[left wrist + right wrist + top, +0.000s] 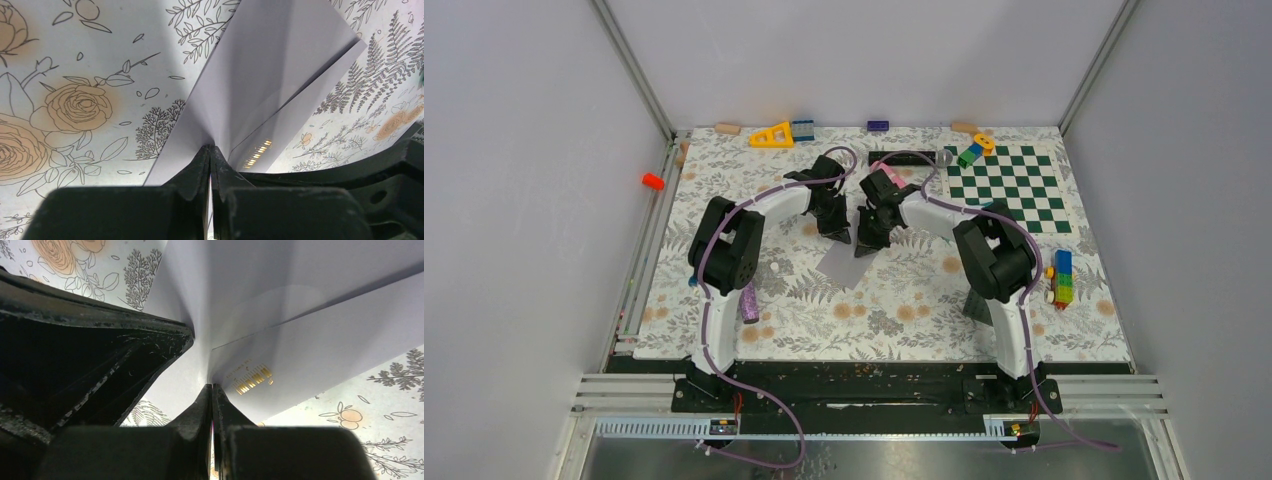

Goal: Place the letter into the envelope and seal it
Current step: Seal the envelope flap at the center of the board.

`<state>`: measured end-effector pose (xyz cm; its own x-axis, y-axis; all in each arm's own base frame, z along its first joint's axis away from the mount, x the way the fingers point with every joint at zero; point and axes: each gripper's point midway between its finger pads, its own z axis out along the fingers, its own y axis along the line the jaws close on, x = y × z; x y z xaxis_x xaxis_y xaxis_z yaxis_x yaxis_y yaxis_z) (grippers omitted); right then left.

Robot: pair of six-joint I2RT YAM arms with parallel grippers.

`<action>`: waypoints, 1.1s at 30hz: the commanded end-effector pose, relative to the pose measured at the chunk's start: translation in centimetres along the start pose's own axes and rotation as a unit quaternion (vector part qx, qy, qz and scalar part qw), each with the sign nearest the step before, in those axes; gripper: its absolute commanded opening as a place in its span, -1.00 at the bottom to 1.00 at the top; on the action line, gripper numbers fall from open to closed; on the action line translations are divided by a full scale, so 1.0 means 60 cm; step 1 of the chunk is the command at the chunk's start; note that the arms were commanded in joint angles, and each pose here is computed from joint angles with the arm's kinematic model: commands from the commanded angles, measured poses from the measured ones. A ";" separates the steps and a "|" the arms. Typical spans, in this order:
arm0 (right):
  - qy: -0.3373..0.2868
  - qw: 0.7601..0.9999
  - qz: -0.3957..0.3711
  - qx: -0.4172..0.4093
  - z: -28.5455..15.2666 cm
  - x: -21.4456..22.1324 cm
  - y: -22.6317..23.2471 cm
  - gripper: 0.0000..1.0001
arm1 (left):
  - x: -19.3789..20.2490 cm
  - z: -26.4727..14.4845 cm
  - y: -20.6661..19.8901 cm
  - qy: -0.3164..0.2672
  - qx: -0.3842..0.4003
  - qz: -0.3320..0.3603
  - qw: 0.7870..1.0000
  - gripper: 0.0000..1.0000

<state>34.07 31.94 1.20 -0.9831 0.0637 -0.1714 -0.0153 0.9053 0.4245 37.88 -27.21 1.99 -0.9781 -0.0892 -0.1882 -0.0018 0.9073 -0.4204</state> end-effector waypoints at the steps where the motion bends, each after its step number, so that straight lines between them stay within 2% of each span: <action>1: 0.017 0.999 -0.020 0.033 0.001 0.028 -0.011 -1.00 | 0.023 0.027 0.055 0.015 -0.066 -0.001 0.998 -1.00; 25: 0.054 0.997 -0.049 0.012 -0.014 0.087 0.005 -1.00 | 0.023 0.028 0.056 0.014 -0.069 -0.002 0.998 -1.00; 29: 0.032 0.999 -0.043 -0.004 -0.023 0.051 0.014 -1.00 | 0.023 0.027 0.056 0.013 -0.070 0.000 0.997 -1.00; 33: -0.023 1.000 -0.013 0.000 -0.052 -0.033 -0.006 -1.00 | 0.023 0.026 0.056 0.012 -0.070 0.002 0.997 -1.00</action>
<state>31.09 32.51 1.31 -0.9895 -0.0191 -0.1430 -0.0787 0.9022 0.4240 37.84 -27.27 1.96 -0.9779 -0.0873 -0.1899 0.0000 0.9085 -0.4179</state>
